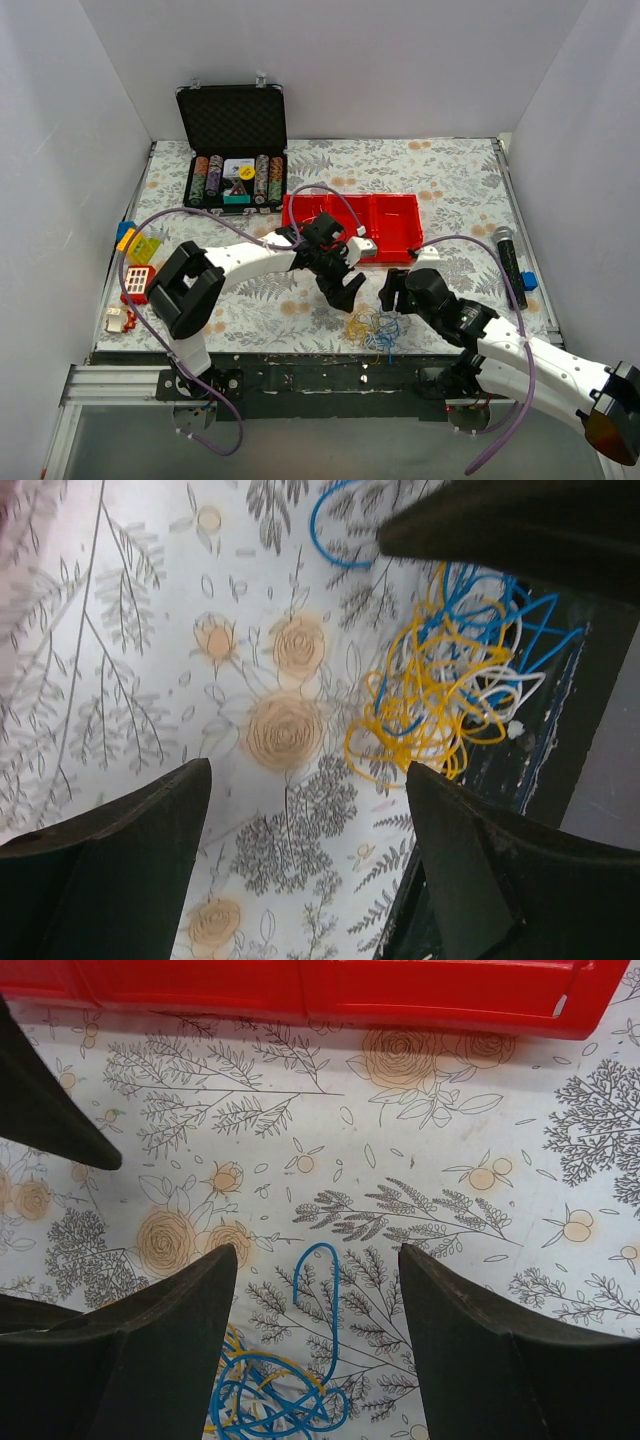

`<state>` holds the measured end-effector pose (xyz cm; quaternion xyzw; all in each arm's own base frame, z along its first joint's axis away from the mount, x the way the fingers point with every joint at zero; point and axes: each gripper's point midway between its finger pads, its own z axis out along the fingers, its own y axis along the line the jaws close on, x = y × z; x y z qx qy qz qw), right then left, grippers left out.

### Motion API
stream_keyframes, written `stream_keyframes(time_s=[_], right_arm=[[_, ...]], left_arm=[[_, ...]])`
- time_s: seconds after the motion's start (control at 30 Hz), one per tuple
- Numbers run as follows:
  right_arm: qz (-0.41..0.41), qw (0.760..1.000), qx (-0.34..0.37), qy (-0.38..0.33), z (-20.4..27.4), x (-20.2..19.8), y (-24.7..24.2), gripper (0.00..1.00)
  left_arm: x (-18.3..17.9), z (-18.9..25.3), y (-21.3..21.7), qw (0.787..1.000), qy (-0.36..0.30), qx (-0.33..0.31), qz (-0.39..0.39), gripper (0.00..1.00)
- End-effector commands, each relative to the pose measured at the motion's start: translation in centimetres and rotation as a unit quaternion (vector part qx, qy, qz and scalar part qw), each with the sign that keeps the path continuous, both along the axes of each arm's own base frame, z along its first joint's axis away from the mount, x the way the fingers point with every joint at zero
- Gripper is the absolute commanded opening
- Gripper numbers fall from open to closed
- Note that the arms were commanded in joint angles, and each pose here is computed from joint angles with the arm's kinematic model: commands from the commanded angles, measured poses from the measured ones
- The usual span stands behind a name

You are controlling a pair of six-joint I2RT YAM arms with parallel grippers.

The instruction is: Untangle the cables

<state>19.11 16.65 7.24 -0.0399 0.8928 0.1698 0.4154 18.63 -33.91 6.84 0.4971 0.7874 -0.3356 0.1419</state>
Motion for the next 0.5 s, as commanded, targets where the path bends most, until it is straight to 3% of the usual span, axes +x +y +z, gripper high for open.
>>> stream_keyframes(time_s=[0.0, 0.3, 0.47], right_arm=[[-0.019, 0.999, 0.027, -0.028, 3.1, 1.0, 0.3, 0.73], [-0.024, 0.999, 0.017, -0.031, 3.8, 0.9, -0.4, 0.73], [-0.037, 0.998, 0.02, -0.038, 4.7, 0.9, -0.9, 0.71]], left_arm=[[0.3, 4.8, -3.9, 0.995, -0.013, -0.084, -0.05, 0.79], [-1.9, 4.2, -5.5, 0.991, 0.029, -0.095, -0.094, 0.79], [-2.4, 2.2, -6.0, 0.991, 0.038, -0.077, -0.103, 0.73]])
